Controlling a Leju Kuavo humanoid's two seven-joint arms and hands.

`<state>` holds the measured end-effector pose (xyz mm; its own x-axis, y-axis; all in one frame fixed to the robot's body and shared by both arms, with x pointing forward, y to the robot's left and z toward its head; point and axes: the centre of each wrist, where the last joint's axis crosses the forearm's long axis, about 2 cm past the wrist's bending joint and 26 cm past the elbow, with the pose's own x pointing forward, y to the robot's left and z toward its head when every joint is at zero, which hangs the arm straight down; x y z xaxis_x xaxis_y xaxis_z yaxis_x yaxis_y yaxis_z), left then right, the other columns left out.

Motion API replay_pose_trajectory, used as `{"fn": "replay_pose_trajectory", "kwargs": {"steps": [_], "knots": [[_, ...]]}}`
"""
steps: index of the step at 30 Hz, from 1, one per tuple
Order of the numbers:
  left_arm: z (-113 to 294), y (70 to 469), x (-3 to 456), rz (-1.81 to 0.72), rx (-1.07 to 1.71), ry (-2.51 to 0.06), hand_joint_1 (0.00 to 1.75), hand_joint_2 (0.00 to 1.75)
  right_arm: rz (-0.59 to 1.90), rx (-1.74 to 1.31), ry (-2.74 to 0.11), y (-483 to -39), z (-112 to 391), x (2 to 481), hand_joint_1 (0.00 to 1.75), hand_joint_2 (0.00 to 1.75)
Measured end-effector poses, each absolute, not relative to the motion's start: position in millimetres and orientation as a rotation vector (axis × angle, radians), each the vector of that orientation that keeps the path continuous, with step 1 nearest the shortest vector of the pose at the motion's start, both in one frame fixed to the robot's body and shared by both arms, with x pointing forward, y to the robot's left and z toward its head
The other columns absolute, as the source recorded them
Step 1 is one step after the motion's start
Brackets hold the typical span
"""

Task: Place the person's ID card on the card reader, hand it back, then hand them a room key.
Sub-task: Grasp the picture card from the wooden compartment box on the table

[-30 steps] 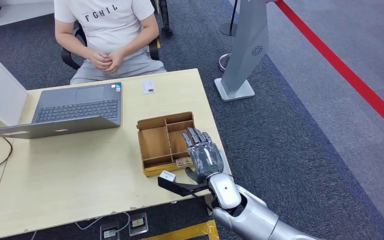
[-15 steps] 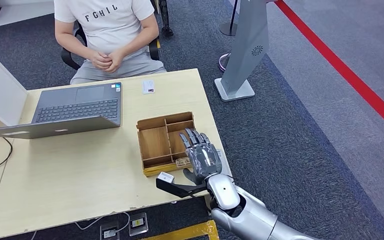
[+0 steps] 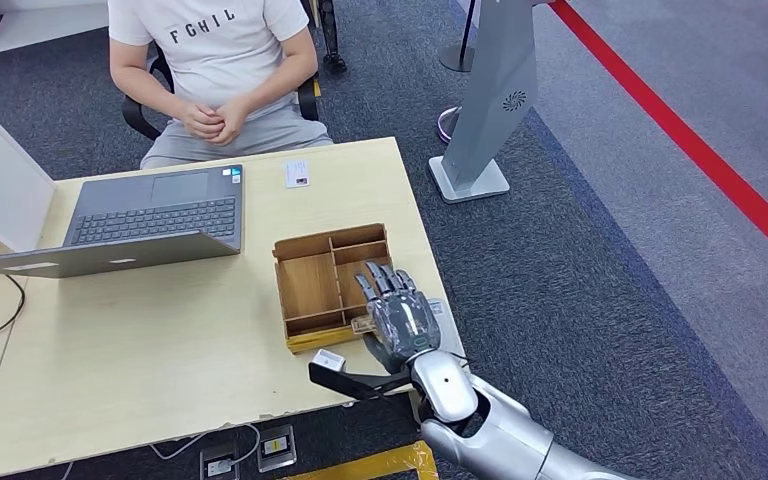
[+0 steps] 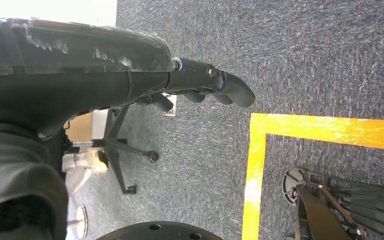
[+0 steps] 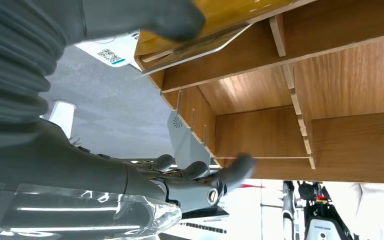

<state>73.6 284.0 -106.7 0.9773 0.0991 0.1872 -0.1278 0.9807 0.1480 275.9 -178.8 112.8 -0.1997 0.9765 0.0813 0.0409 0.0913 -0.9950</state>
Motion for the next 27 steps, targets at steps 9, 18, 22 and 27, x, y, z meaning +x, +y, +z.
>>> {"fn": "replay_pose_trajectory", "kwargs": {"steps": [9, 18, 22, 27], "knots": [[-106.8, 284.0, 73.6, 0.111, 0.158, -0.187, 0.00, 0.00, 1.268, -1.078, -1.422, -177.6, 110.6, 273.9, 1.75, 1.75], [-106.8, 283.9, 73.6, 0.103, 0.157, -0.191, 0.00, 0.00, 1.265, -1.071, -1.416, -178.6, 107.6, 272.0, 1.75, 1.75], [-106.8, 283.9, 73.6, 0.103, 0.157, -0.191, 0.00, 0.00, 1.266, -1.071, -1.415, -178.6, 107.3, 271.8, 1.75, 1.75], [-106.8, 283.9, 73.6, 0.103, 0.157, -0.191, 0.00, 0.00, 1.266, -1.071, -1.416, -178.7, 107.3, 271.7, 1.75, 1.75]]}}
